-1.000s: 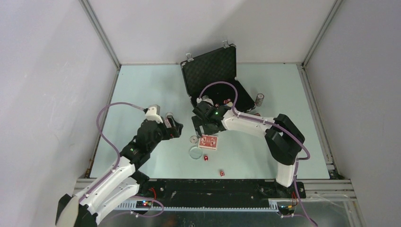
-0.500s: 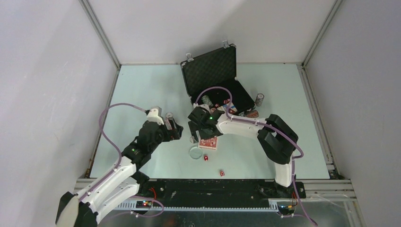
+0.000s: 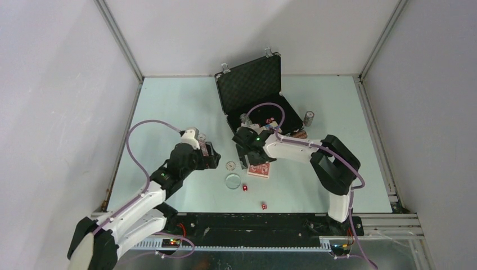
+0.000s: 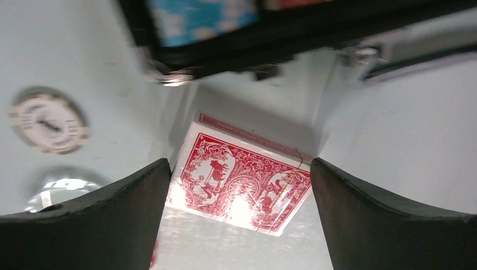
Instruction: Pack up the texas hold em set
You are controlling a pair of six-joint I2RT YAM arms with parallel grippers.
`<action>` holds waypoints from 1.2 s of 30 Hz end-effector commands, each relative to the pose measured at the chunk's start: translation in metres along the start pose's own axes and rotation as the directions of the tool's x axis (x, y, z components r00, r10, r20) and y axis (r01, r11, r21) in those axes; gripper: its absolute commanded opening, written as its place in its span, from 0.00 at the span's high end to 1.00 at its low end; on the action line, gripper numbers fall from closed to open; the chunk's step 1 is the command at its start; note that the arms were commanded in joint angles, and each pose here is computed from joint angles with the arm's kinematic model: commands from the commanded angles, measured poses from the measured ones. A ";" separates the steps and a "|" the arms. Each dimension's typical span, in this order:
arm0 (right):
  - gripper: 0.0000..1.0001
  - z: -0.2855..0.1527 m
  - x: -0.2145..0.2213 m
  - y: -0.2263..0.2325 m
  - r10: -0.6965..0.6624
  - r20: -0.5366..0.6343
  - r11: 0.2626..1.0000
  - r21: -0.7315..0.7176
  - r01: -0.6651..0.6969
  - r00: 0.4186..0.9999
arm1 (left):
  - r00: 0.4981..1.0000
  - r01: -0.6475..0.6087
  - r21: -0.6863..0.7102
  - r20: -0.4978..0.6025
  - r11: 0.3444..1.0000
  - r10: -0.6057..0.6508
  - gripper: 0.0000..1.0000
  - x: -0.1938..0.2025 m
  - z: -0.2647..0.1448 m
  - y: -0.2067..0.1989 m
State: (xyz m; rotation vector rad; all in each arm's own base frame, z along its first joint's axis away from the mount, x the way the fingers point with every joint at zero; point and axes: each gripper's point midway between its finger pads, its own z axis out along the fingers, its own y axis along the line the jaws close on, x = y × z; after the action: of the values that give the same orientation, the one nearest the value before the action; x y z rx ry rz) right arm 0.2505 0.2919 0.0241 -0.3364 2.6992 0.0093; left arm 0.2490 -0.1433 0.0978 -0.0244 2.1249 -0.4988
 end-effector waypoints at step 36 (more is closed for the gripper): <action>0.07 -0.083 -0.045 -0.088 0.293 0.310 0.949 -0.211 -0.235 0.905 | 0.648 -0.366 -0.031 -0.726 0.930 0.231 0.21 0.066 0.051 -0.053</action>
State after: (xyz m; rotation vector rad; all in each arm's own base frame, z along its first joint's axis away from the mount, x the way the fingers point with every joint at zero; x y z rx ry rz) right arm 0.2696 0.2094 0.1070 -0.0225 2.4479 0.2731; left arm 0.2427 -0.2161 0.0304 0.4386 2.8394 -0.0935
